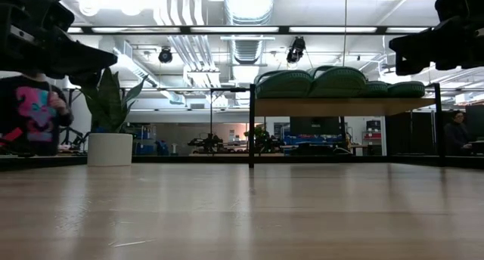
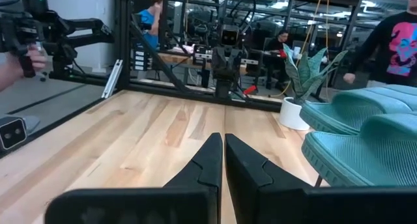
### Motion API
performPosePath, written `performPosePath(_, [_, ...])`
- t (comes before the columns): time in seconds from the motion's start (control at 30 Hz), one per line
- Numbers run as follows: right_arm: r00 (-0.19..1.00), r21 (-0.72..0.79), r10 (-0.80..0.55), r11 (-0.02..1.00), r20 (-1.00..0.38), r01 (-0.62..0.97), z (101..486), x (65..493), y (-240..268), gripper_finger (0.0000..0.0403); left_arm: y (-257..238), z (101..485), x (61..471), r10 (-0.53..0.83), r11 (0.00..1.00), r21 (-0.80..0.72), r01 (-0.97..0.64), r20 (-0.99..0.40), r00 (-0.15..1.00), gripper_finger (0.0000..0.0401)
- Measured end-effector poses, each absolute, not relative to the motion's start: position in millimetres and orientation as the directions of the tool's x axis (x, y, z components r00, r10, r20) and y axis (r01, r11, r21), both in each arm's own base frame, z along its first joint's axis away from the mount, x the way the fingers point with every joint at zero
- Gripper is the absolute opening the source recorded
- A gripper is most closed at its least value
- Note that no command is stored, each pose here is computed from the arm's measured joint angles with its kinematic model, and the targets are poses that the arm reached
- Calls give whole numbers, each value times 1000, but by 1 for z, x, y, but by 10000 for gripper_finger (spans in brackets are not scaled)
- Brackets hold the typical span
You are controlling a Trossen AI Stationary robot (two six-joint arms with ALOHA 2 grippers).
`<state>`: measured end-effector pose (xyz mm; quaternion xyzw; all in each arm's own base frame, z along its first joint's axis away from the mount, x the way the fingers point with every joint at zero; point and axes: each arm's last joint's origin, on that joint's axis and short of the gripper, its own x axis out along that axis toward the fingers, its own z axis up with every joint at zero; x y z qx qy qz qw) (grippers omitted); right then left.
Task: Pick and place slides into the shelf
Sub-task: Return to Home Position
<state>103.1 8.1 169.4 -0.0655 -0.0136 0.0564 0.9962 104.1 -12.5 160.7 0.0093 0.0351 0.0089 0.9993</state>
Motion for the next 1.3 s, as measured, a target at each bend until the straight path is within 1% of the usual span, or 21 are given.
performPosePath(0.87, [993, -113, 116, 987, 19, -113, 169, 103, 8, 9, -13, 156, 108, 15, 1000, 29, -11, -122, 992, 15])
performPosePath(1.3, [993, -113, 116, 987, 19, -113, 169, 103, 8, 9, -13, 156, 108, 14, 1000, 29, -11, -121, 993, 15])
